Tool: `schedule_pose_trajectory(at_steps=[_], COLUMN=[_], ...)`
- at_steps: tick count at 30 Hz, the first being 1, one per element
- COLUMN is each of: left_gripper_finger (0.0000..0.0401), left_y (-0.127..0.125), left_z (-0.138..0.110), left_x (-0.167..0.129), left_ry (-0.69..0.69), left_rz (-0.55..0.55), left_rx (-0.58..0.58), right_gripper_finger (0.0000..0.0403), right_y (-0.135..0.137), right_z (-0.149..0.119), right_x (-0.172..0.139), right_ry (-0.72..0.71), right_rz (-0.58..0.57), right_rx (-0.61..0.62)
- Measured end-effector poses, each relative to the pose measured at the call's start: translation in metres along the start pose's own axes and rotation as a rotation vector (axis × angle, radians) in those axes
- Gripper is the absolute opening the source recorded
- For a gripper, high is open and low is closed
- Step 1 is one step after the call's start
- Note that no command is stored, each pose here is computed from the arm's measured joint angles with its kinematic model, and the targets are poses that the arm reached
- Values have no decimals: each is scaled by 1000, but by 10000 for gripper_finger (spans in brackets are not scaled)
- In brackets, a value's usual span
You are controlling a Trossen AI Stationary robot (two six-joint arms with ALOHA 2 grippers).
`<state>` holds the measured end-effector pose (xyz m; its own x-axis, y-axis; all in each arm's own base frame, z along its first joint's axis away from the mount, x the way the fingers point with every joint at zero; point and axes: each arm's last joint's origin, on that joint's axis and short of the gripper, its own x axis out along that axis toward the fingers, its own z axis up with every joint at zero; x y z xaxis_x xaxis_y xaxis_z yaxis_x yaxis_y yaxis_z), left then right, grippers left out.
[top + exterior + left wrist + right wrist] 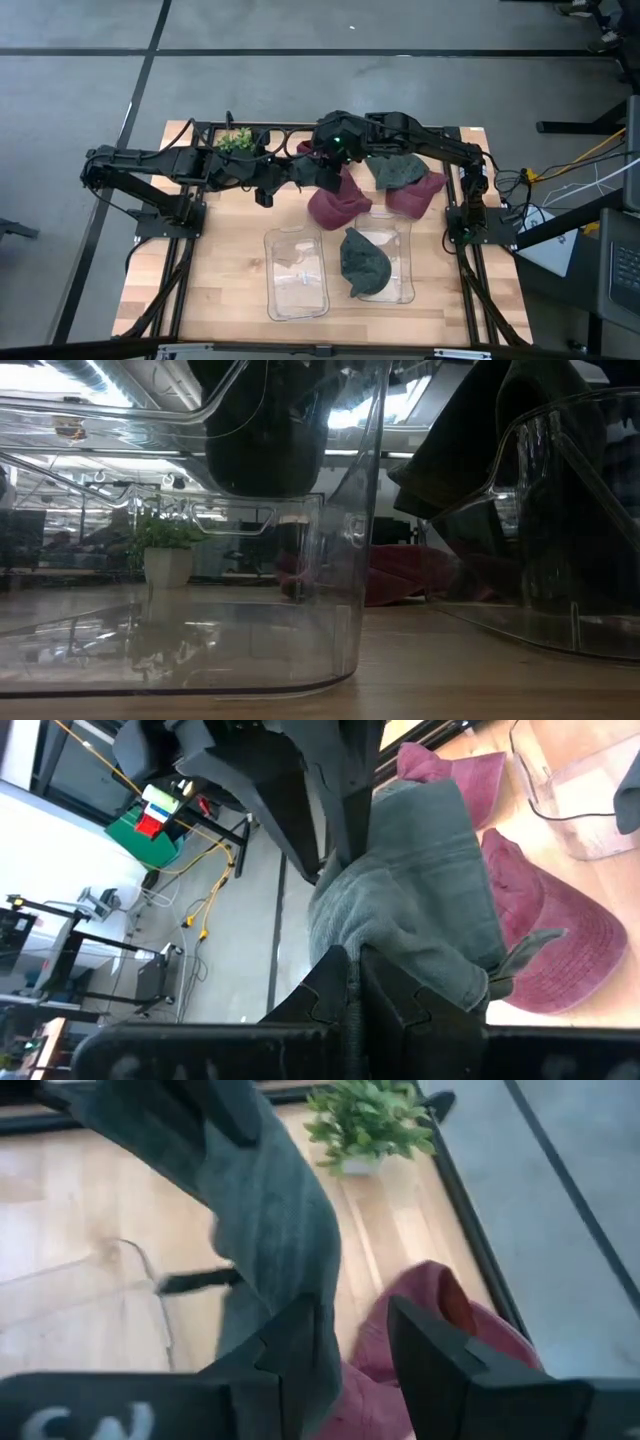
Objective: Pick & Place hat
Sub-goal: Put the left black cap into the right transparent bin
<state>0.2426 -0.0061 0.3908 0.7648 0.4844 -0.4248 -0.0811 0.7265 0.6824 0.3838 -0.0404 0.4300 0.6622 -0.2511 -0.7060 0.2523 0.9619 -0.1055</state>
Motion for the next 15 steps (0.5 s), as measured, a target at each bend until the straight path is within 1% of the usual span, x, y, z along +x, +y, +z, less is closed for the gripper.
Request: schedule_pose_trajectory(at_steps=[2, 4, 5, 7, 8, 11, 13, 15], left_gripper_finger=[11, 11, 11, 11, 12, 21, 30, 41], left_y=[0, 0, 0, 0, 0, 1, 1, 2], left_z=[0, 0, 0, 0, 0, -1, -1, -1], left_x=[0, 0, 0, 0, 0, 0, 0, 0], left_ry=[0, 0, 1, 4, 7, 18, 21, 34], left_rz=[0, 0, 0, 7, 11, 30, 32, 59], left_rx=[0, 0, 0, -3, -8, -45, -75, -107], right_gripper_finger=[118, 99, 83, 33, 17, 7, 5, 4], right_y=[1, 2, 2, 2, 2, 1, 1, 0], right_z=[1, 1, 1, 1, 1, 2, 2, 2], right_x=[0, 0, 0, 0, 0, -2, -4, -7], right_ry=[-6, -7, -6, -6, -8, -21, -31, -40], right_rz=[49, 99, 105, 105, 102, 26, -26, -65], right_rx=[2, 8, 16, 28, 30, 35, 40, 52])
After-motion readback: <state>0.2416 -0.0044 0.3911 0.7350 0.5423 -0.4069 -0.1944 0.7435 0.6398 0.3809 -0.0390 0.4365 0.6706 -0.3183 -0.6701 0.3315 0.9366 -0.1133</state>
